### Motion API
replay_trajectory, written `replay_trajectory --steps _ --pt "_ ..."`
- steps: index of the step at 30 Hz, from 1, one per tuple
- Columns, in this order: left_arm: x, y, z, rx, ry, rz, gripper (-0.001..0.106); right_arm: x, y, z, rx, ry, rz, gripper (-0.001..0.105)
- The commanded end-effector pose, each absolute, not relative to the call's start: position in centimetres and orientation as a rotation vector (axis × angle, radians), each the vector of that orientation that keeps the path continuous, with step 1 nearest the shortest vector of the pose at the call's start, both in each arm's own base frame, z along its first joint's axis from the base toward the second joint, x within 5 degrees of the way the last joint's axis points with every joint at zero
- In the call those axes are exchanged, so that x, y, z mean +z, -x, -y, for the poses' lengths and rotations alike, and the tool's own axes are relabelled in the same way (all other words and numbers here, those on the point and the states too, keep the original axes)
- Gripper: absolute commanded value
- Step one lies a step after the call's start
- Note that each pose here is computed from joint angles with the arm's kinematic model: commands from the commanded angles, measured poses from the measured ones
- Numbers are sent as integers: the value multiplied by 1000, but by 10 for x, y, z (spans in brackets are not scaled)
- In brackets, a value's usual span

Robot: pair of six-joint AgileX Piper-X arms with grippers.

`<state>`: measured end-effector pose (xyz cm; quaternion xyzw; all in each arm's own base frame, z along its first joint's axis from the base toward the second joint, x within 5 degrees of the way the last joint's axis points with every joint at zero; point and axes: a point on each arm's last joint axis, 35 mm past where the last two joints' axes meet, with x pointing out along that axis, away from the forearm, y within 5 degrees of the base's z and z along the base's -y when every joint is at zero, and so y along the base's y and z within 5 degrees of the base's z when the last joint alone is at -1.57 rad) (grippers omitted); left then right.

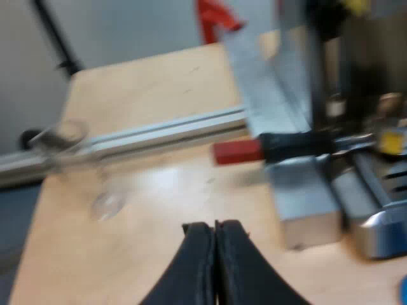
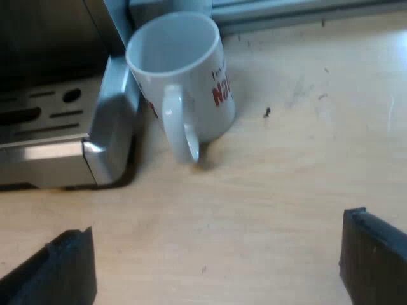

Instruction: Put the handle in the coffee machine

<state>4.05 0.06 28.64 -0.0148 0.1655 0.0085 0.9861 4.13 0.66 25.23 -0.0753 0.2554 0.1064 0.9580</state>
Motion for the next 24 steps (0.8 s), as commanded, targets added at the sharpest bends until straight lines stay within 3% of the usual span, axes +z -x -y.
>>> replay_trajectory --steps 1,14,24 --pt "283 -41 -3 79 54 -366 0 244 -45 -7 218 132 -547 78" --pt "283 -41 0 16 99 -368 0 241 -47 -9 262 120 -534 78" --pt "283 -41 -1 55 88 -366 0 241 -47 -9 262 120 -534 78"
